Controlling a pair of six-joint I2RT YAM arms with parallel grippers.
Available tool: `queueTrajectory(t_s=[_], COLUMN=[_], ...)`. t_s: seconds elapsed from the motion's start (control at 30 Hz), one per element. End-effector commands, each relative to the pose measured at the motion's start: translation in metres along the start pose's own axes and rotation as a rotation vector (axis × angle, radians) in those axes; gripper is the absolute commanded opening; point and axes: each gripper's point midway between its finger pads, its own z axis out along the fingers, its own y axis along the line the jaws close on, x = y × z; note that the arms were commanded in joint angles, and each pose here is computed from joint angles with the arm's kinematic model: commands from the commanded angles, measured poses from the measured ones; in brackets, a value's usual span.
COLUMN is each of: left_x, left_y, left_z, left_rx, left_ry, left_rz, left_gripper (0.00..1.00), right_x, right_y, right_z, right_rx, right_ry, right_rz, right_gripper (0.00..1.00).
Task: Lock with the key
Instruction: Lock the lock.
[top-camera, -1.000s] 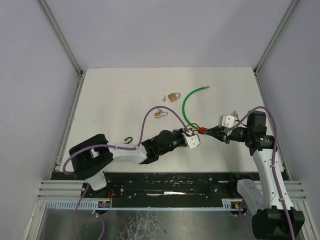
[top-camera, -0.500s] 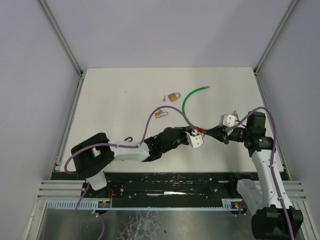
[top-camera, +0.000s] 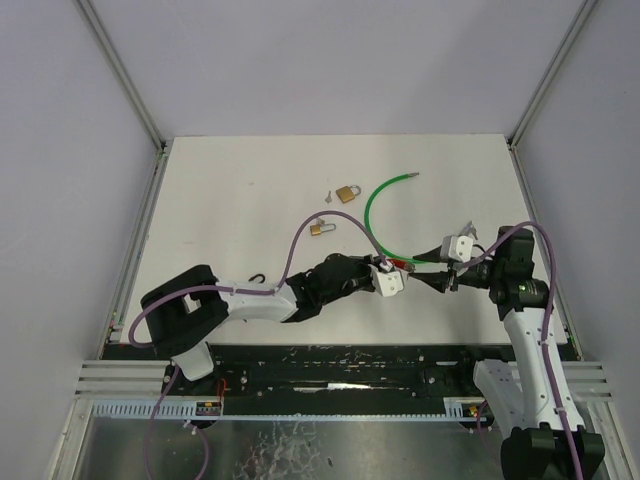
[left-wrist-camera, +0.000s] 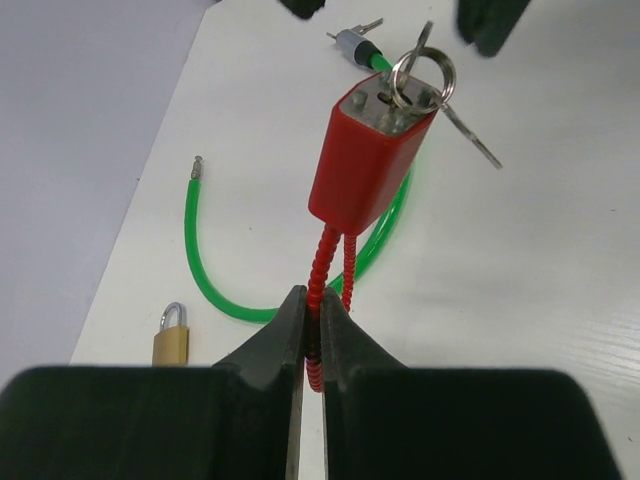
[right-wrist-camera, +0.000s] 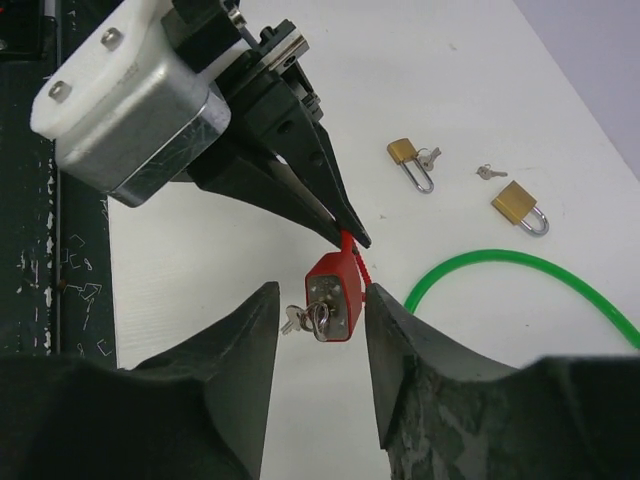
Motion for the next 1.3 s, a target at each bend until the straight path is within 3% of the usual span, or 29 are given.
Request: queueTrajectory(t_s=[0.0, 0.27, 0.4, 0.73, 1.27], left_x=[-0.022, -0.025, -0.028, -0.04, -0.04], left_y=[0.021, 0.026, 0.03, 0.044, 0.033], left_z=[-0.007, -0.012, -0.016, -0.039, -0.035], left_rx=[-0.049, -0.064, -0.071, -0.018, 0.07], left_ry=[-0.09, -0.115, -0.142, -0.279, -0.269], left_rz=[-0.048, -0.061, -0.088, -0.243, -0.261], left_gripper=[0.0, 0.0, 0.0, 0.0, 0.0], right_x=[-0.011, -0.024, -0.025, -0.023, -0.017], right_y=[0.005, 0.01, 0.013, 0.012, 0.013], right_z=[-0.004, -0.012, -0.013, -0.013, -0.013], right_rx=[-0.011, 0.004, 0.009, 0.013, 0.012], right_ry=[-0.029, -0.063, -0.07, -0.064, -0.051], right_rz=[-0.041, -0.063, -0.074, -0.066, -0.085], right_gripper=[0.49, 0.68, 0.73, 0.76, 0.78])
